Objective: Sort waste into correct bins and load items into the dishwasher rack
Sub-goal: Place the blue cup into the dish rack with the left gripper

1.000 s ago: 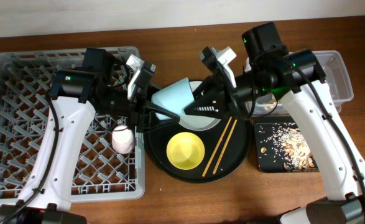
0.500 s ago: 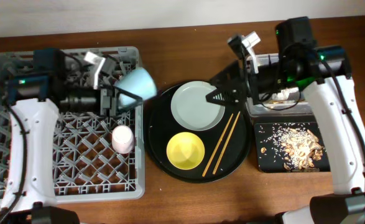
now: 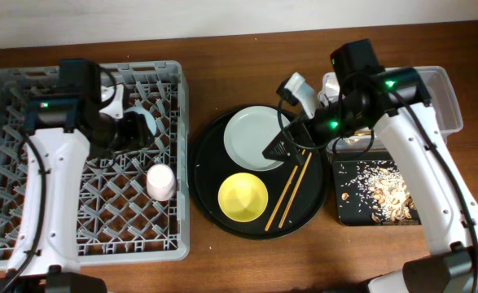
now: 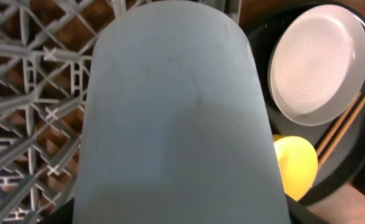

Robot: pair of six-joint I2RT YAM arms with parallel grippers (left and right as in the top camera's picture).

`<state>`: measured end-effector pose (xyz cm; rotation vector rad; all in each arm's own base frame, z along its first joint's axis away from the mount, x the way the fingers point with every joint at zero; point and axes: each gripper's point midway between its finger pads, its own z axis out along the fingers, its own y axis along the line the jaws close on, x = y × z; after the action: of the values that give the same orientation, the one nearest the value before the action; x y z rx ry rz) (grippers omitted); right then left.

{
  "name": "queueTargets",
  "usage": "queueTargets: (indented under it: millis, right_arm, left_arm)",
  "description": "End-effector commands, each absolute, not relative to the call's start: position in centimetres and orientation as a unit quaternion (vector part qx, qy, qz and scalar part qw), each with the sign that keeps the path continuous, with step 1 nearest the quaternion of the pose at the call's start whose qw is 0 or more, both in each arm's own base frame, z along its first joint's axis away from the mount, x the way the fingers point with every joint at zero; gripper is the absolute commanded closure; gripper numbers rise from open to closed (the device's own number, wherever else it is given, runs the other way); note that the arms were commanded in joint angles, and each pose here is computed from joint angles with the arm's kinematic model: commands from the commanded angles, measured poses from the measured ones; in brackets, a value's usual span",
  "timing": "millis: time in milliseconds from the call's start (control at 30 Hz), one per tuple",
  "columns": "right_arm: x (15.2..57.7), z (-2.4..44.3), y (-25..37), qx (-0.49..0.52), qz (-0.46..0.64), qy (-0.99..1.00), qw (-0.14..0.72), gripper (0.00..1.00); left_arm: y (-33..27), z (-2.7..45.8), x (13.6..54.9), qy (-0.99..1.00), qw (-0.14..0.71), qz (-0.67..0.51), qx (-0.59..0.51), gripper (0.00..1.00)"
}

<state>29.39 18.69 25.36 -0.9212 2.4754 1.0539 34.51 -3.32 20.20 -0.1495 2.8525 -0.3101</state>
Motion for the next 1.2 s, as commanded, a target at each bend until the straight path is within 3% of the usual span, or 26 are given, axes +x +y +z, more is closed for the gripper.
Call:
queueTargets:
  millis: [0,533,667,700,733,833,967,1167]
  right_arm:
    - [29.0,24.3,18.1,-0.322,0.341,0.872,0.141,0.01]
    - [28.8,23.9,18.0,-0.319,0.341,0.874,0.134,0.01]
    - [28.8,23.9,18.0,-0.319,0.341,0.874,0.134,0.01]
    - [28.8,23.9,18.0,-0.319,0.341,0.874,0.134,0.01]
    - [28.8,23.9,18.0,-0.319,0.341,0.874,0.133,0.01]
    - [28.7,23.8,18.0,-0.319,0.342,0.874,0.131,0.01]
    - [28.7,23.8,18.0,-0.319,0.342,0.874,0.131,0.01]
    - [28.6,24.0,18.2,-0.315,0.351,0.873,0.130,0.01]
  left_arm:
    - [-3.7,19.4,35.6,0.986,0.135,-0.081,-0.051,0.70]
    - [-3.7,13.0,37.3,0.995,0.061,-0.050,-0.055,0.67]
    - [-3.7,12.3,37.7,0.996,0.057,-0.050,-0.055,0.58]
    - [-3.7,12.2,37.7,0.996,0.057,-0.049,-0.055,0.47]
    - [-3.7,12.2,37.7,0.996,0.058,-0.051,-0.055,0.23]
    - [-3.8,12.3,37.7,0.995,0.058,-0.052,-0.055,0.02]
    - [-3.8,12.7,37.9,0.995,0.064,-0.052,-0.055,0.01]
    - [-3.8,18.1,39.0,0.990,0.119,-0.059,-0.052,0.01]
